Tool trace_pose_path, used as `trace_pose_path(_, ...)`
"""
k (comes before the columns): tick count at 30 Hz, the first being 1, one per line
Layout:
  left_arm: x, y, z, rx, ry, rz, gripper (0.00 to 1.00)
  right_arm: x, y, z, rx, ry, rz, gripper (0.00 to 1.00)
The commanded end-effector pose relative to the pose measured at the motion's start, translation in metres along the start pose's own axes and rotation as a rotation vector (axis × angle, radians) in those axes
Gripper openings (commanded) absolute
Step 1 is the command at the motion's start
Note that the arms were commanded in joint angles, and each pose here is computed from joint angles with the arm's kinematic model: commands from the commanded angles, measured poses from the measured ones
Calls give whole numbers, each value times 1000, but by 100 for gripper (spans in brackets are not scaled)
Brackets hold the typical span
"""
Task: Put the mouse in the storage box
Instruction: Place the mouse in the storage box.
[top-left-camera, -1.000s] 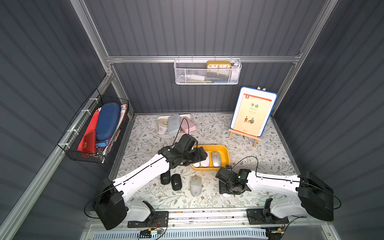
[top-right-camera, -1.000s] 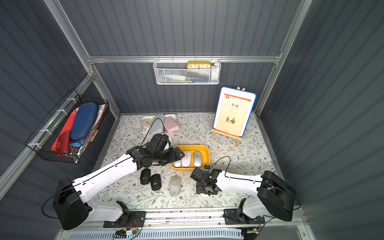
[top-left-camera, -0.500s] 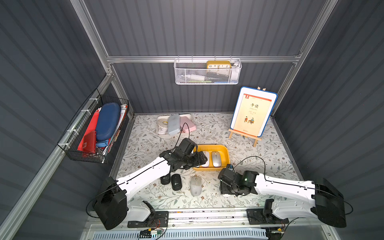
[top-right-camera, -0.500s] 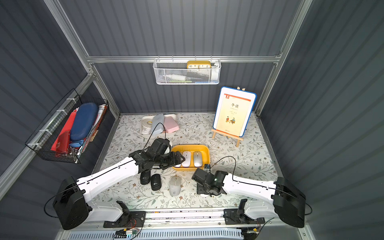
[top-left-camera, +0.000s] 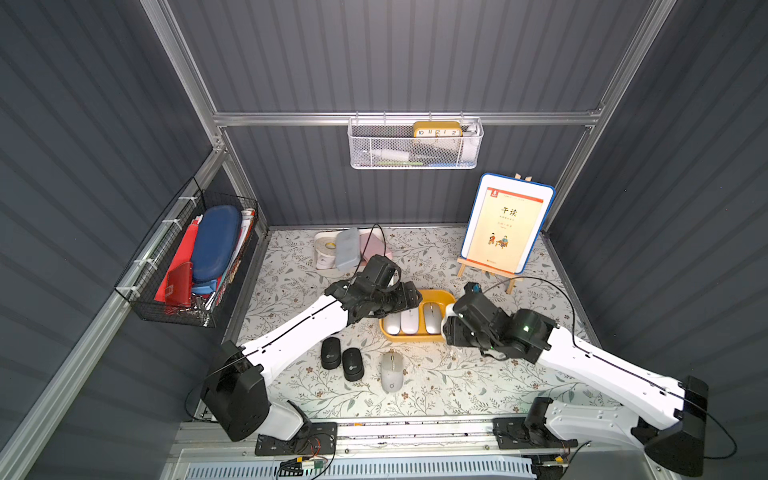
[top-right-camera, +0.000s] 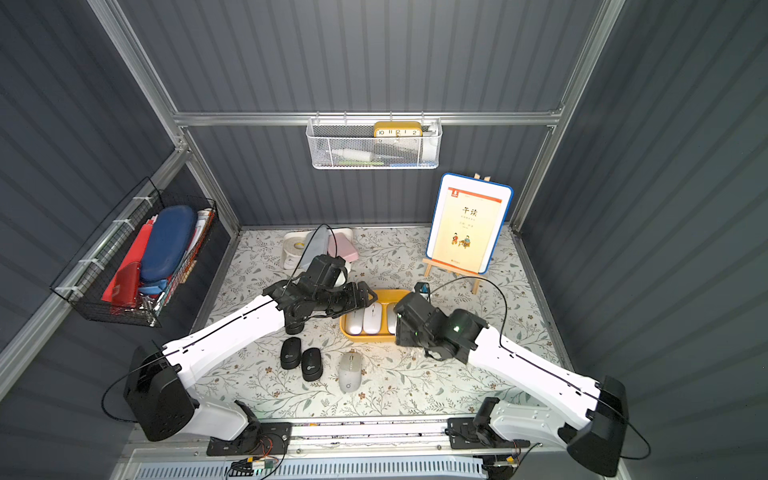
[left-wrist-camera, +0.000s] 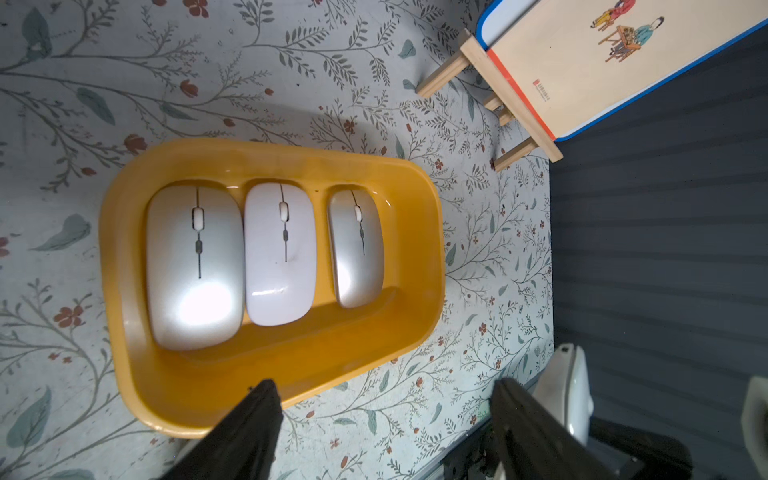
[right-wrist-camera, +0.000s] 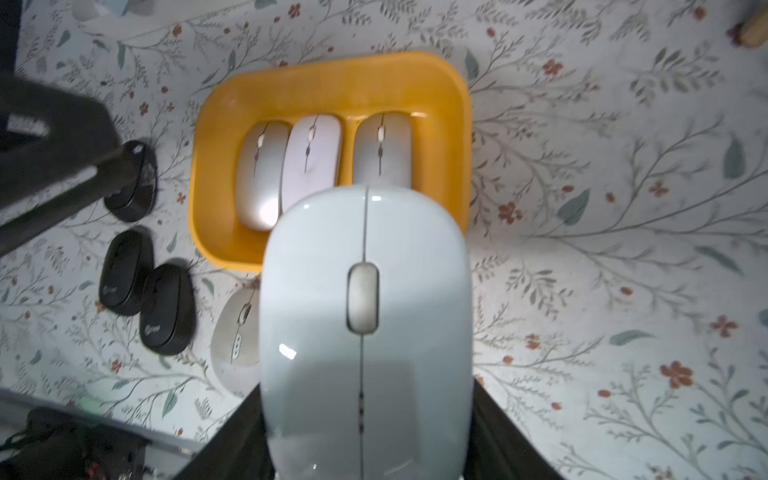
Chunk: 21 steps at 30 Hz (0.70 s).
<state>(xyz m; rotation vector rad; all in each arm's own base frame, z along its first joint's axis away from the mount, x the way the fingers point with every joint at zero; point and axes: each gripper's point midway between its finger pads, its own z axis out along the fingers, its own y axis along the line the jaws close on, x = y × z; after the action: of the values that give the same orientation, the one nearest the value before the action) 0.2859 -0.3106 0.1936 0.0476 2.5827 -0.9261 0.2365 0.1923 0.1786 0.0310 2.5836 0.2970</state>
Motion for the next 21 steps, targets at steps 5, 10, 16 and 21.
trace_pose_path(5, -18, 0, 24, 34, 27, 55, 83, -30, 9, 54, 77, 68, -183, 57)
trace_pose_path(10, -30, 34, 30, 61, 30, -53, 79, -31, 5, 92, 103, 150, -168, 58)
trace_pose_path(16, -27, 40, 35, 66, 63, -35, 79, -28, -7, 127, 119, 203, -141, 58)
trace_pose_path(21, -27, 43, 39, 61, 65, -30, 79, -28, -7, 142, 98, 255, -129, 58)
